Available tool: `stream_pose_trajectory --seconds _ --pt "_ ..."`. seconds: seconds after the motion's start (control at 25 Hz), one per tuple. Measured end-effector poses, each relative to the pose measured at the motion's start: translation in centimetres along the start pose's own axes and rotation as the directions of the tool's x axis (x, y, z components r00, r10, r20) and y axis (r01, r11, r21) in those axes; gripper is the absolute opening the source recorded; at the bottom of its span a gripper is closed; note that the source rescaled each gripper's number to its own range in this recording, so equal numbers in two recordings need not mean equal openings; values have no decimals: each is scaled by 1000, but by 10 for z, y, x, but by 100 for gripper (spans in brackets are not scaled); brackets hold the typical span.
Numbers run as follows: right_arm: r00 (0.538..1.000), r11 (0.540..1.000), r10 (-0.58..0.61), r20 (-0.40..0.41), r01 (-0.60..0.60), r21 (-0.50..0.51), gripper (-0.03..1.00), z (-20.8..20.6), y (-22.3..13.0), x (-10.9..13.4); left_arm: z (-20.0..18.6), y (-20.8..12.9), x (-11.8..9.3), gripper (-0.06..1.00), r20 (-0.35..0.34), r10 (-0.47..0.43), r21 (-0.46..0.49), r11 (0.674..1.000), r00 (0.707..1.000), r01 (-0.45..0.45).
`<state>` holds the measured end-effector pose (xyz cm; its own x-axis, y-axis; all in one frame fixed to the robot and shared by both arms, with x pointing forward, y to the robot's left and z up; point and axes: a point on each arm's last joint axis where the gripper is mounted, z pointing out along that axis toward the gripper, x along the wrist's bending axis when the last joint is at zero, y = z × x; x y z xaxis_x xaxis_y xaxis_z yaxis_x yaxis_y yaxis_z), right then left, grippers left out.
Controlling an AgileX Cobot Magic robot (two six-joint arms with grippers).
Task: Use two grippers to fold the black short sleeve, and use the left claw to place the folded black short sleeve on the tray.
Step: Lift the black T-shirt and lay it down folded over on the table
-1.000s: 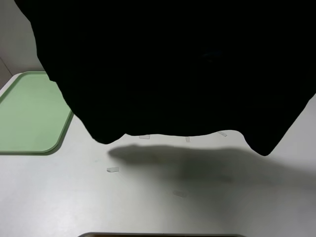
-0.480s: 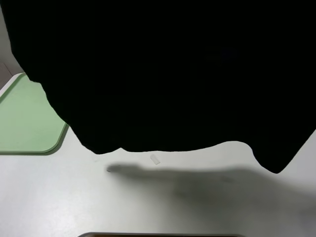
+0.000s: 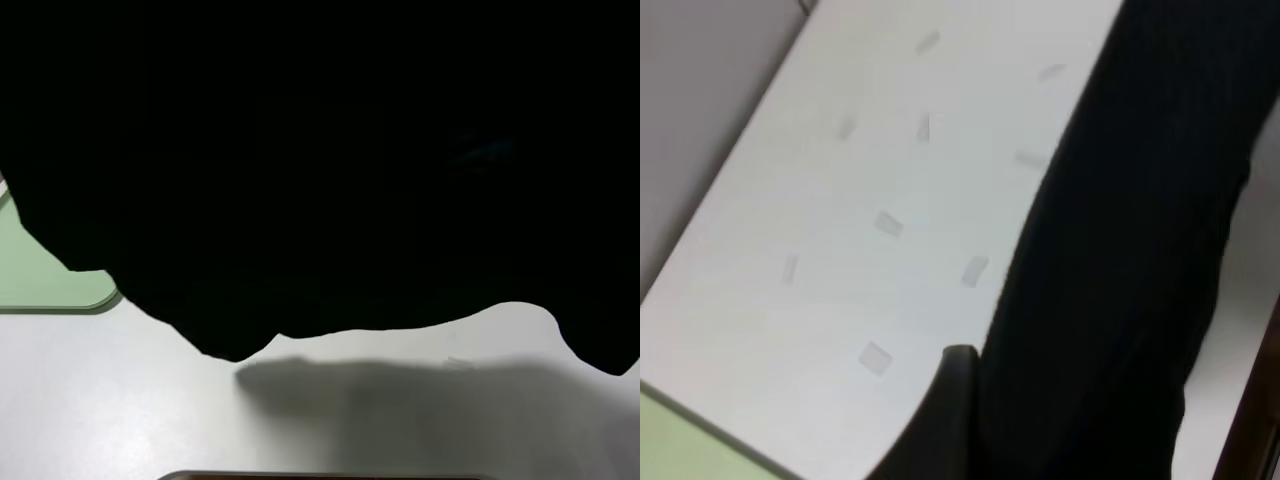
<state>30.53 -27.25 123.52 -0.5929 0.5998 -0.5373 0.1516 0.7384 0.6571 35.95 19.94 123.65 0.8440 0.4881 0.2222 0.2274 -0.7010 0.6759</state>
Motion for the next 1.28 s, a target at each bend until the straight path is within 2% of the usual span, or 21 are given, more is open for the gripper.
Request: stream_pose_trajectory --seconds 0.16,0.32,0.48,0.6,0.68,0.8,0.88,1.04,1.08,1.16,1.28 --pt "1000 1000 29 -2 -29 -8 0 -1 0 1 -13 -3 -5 0 -7 -38 -38 999 999 38" --pt "999 999 51 -3 -51 -1 0 0 -1 1 -11 -5 -5 0 0 -76 -32 997 997 75" --pt "999 993 39 -37 -34 113 0 28 -20 11 8 -16 -6 0 13 -84 45 996 996 83" --pt "995 974 26 -92 -4 227 0 61 -41 25 25 -29 -5 0 -7 -76 126 989 997 76" --pt "994 966 9 -108 20 258 0 82 -52 33 35 -37 -4 0 -24 -64 169 983 998 67" --pt "998 971 -26 -50 37 238 0 106 -60 36 52 -39 5 0 -91 -18 213 976 996 37" --pt "999 974 -52 13 48 221 0 120 -61 32 58 -38 9 0 -108 -4 225 974 994 29" --pt "987 972 -124 105 100 214 0 153 -55 19 91 -32 30 0 -192 92 302 953 977 -30" --pt "987 972 -124 105 100 214 0 153 -55 19 102 -31 35 0 -209 125 328 943 970 -50" --pt "971 957 -204 127 170 236 0 182 -53 13 131 -29 50 0 -248 219 396 912 944 -108" --pt "956 941 -259 135 219 256 0 211 -57 6 158 -27 61 0 -279 275 434 891 920 -135"
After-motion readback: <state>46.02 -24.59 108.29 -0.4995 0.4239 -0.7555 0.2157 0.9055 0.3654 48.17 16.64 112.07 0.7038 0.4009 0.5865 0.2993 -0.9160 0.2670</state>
